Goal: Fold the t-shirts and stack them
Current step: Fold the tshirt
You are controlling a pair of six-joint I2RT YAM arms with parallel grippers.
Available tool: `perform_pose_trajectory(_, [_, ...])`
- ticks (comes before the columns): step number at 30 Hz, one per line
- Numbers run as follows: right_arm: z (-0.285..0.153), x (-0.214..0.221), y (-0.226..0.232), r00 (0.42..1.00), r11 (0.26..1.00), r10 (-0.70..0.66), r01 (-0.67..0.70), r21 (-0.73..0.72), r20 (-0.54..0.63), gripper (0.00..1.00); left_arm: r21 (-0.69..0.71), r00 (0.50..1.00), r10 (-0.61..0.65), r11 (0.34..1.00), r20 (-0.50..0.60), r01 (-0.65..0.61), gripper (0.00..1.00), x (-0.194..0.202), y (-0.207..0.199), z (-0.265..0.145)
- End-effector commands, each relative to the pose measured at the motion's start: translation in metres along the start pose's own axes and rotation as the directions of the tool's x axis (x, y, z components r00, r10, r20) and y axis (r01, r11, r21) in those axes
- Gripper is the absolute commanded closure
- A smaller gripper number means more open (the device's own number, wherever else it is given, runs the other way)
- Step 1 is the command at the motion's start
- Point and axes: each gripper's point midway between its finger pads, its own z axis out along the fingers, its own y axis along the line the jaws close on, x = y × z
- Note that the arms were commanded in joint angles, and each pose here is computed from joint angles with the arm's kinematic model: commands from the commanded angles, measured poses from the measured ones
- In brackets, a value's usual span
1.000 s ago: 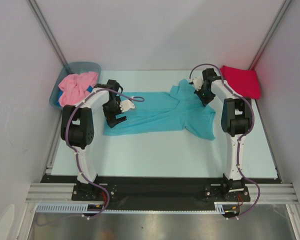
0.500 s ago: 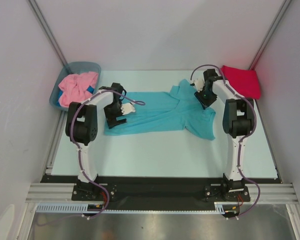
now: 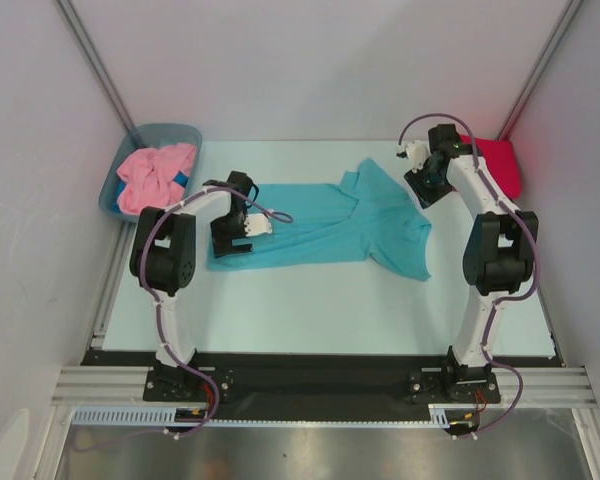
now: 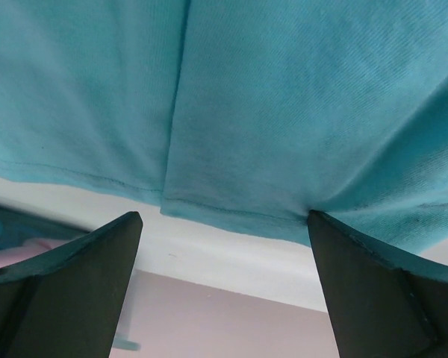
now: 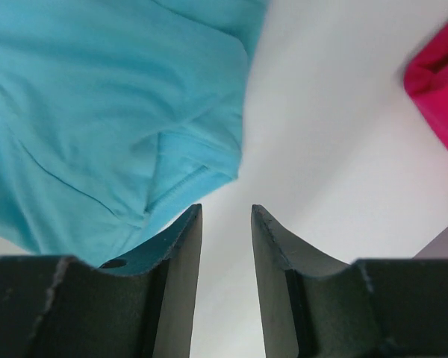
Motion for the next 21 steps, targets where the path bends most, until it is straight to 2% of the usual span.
perform_pose_trajectory(1, [-0.015,0.014,-0.006,1.0,1.0,0.018,-0.018,0.007,-0.017,0.62,0.018,0.993,0.055,0.998,-0.106,-0.053,0.0,0.029,-0.008,0.022])
perform_pose_trajectory(14, [-0.017,0.017,-0.002,0.999,0.999,0.033,-0.033,-0.004,-0.013,0.62,0.067,0.966,0.084,0.995,-0.247,-0.069,0.0,0.087,-0.005,0.038])
perform_pose_trajectory(21, [-0.019,0.034,0.015,0.999,0.998,-0.015,0.012,-0.057,-0.048,0.64,-0.029,0.982,-0.016,1.0,-0.187,0.011,0.0,0.089,0.029,0.017])
